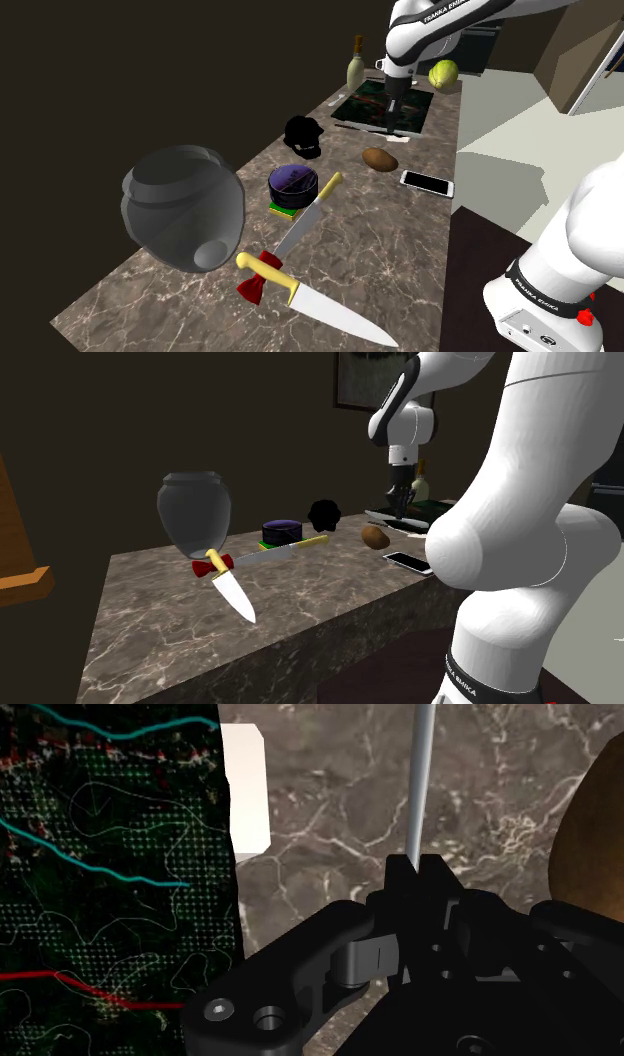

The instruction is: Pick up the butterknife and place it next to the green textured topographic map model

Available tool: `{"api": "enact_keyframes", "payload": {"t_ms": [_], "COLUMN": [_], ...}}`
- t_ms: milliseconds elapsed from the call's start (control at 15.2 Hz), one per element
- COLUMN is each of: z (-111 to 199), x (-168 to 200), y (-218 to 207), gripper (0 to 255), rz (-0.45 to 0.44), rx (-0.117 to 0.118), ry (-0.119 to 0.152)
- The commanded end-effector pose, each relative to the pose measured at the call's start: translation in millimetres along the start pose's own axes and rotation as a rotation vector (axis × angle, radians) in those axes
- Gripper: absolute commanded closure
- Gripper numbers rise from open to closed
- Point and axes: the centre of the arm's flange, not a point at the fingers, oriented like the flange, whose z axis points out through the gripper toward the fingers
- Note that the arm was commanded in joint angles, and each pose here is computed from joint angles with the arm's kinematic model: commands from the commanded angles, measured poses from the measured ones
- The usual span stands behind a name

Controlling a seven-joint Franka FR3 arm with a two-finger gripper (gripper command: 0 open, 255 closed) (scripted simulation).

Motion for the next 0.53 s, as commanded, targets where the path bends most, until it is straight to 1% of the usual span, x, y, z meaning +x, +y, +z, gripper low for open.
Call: {"api": "enact_keyframes", "payload": {"t_ms": [0,462], "z": [9.9,46.4], "x": [0.9,2.8], "y": [0.9,1.1], "gripper": [255,255], "rz": [0.000,0.000], "rx": [0.000,0.000], "ry": [0.000,0.000]}}
